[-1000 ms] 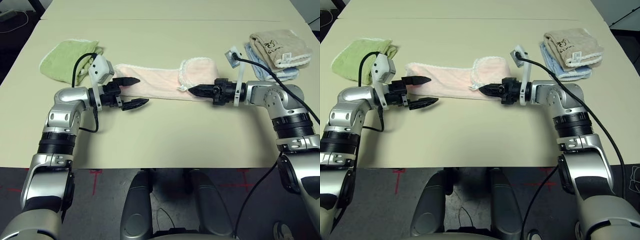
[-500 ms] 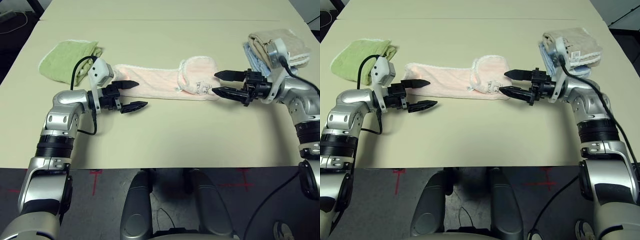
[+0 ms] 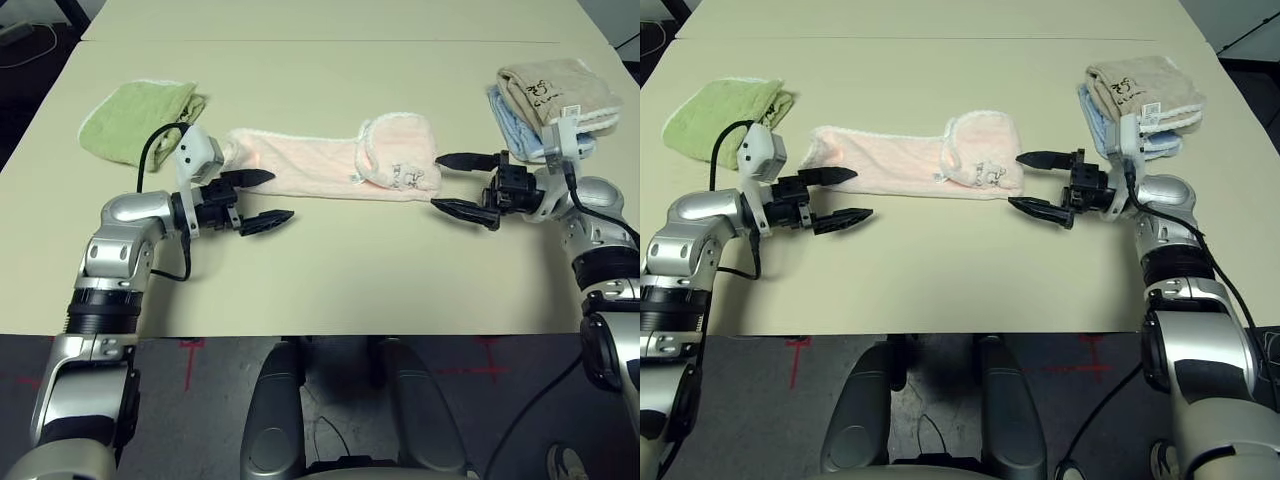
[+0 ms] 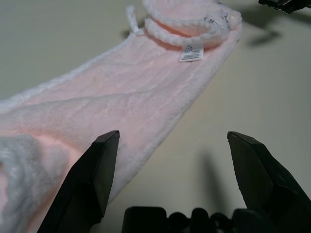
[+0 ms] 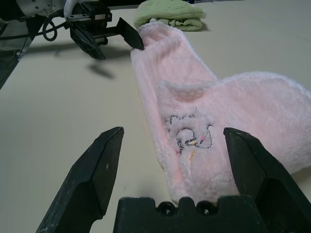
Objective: Fold the towel and set it aside.
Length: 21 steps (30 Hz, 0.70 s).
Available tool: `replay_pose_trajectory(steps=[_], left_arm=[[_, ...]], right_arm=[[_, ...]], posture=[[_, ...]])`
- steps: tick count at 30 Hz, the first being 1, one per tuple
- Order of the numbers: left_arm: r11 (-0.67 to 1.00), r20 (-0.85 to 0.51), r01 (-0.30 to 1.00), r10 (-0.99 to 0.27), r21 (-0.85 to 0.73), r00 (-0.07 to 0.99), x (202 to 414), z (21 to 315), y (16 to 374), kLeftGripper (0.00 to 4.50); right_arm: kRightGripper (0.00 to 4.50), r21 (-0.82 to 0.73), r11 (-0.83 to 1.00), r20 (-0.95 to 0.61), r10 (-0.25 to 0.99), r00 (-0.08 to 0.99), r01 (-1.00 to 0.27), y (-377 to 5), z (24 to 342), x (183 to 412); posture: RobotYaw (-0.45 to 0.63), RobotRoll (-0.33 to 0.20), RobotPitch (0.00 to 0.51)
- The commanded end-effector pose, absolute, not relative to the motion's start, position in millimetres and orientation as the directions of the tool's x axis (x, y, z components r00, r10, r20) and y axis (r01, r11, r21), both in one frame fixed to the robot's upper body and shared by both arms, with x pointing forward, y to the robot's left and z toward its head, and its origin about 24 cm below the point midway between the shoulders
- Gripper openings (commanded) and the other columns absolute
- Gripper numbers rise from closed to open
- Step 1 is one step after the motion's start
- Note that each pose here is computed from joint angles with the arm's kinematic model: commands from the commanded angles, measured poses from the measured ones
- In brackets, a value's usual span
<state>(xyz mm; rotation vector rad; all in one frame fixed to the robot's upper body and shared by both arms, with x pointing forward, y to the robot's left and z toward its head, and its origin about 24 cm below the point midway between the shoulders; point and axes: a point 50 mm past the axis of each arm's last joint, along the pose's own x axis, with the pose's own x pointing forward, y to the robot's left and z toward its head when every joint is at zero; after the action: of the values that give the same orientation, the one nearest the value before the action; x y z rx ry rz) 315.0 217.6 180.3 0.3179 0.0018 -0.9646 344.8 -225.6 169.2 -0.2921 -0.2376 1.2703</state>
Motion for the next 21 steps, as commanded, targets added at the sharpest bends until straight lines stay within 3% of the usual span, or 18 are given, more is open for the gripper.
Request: replay_pose_trajectory(steps=[1, 8, 14, 21], left_arm=[[0.590, -0.123, 0.765, -0.765, 0.258, 0.632, 312, 179, 222, 4.50], [0.670, -0.149, 0.738, -0.724, 0.076, 0.673, 311, 180, 233, 4.50], [0.659, -0.209, 0.723, -0.751, -0.206, 0.626, 301, 185, 239, 4.50], [0.712, -0.229, 0.622, -0.698, -0.327, 0.678, 301, 188, 253, 4.50]], right_arm=[[4.48, -0.321, 0.259, -0.003, 0.962, 0.274, -0.911, -227, 162, 343], [4.48, -0.323, 0.237, -0.016, 0.967, 0.256, -0.916, -222, 159, 343], [4.48, -0.322, 0.229, -0.036, 0.967, 0.254, -0.919, -221, 156, 343], [4.48, -0.327, 0.228, -0.041, 0.966, 0.255, -0.917, -220, 157, 344]], posture=[[0.11, 0.000, 0.307], [0.10, 0.000, 0.308], [0.10, 0.000, 0.307], [0.10, 0.000, 0.305]])
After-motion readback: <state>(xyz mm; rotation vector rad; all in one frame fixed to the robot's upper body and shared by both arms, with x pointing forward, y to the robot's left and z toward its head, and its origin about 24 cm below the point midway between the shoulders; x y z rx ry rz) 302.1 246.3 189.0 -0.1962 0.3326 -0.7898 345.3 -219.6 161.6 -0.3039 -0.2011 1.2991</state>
